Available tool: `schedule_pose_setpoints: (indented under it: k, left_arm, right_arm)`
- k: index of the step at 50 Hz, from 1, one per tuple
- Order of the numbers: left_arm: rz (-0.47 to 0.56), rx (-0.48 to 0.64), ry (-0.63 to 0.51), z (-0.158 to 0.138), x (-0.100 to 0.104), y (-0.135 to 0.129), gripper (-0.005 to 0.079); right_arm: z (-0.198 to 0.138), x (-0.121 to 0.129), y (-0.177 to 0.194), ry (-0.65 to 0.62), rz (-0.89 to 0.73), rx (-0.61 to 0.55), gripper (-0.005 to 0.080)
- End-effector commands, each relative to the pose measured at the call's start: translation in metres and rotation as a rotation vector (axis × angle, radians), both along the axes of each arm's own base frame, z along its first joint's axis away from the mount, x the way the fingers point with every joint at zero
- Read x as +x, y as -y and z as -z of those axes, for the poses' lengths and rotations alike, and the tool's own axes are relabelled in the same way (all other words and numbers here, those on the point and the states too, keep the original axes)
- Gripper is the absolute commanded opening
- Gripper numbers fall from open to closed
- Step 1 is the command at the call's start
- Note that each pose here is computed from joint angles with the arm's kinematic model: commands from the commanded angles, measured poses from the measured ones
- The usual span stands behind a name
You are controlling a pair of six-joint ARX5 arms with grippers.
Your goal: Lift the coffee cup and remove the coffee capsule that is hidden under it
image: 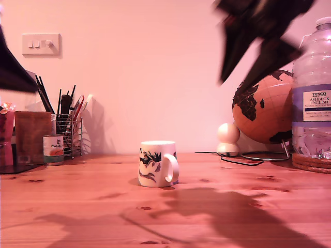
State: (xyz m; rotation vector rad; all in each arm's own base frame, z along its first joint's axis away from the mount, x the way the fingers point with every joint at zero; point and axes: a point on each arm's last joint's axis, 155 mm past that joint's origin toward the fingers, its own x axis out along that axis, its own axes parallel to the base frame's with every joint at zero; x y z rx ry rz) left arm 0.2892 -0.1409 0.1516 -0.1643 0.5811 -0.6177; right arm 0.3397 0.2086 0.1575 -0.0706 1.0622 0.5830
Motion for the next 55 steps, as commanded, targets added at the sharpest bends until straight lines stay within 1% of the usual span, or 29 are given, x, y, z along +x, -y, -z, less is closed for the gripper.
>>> schedule_pose_setpoints:
  k: [1, 11, 20, 26, 39, 55]
  left_arm:
    - [0.017, 0.020, 0.029, -0.005, 0.008, 0.004, -0.0019]
    - [0.057, 0.038, 0.019, -0.001, 0.018, 0.016, -0.0019]
    - [0.067, 0.044, -0.002, 0.002, 0.026, 0.021, -0.0019]
    - [0.070, 0.044, -0.004, 0.002, 0.028, 0.023, -0.0019]
    - [0.069, 0.044, 0.001, 0.001, 0.029, 0.023, -0.0019]
    - [0.074, 0.043, 0.003, 0.000, 0.029, 0.024, -0.0019]
  right_arm:
    - [0.000, 0.005, -0.011, 0.004, -0.028, -0.003, 0.0393]
    - [0.010, 0.022, -0.036, 0.012, -0.094, -0.035, 0.0393]
    - [0.022, 0.037, -0.050, 0.029, -0.144, -0.099, 0.0393]
    - [0.032, 0.044, -0.059, 0.015, -0.164, -0.112, 0.0393]
    - [0.052, 0.051, -0.068, -0.002, -0.195, -0.154, 0.0392]
    - [0.069, 0.058, -0.080, -0.001, -0.206, -0.156, 0.0393]
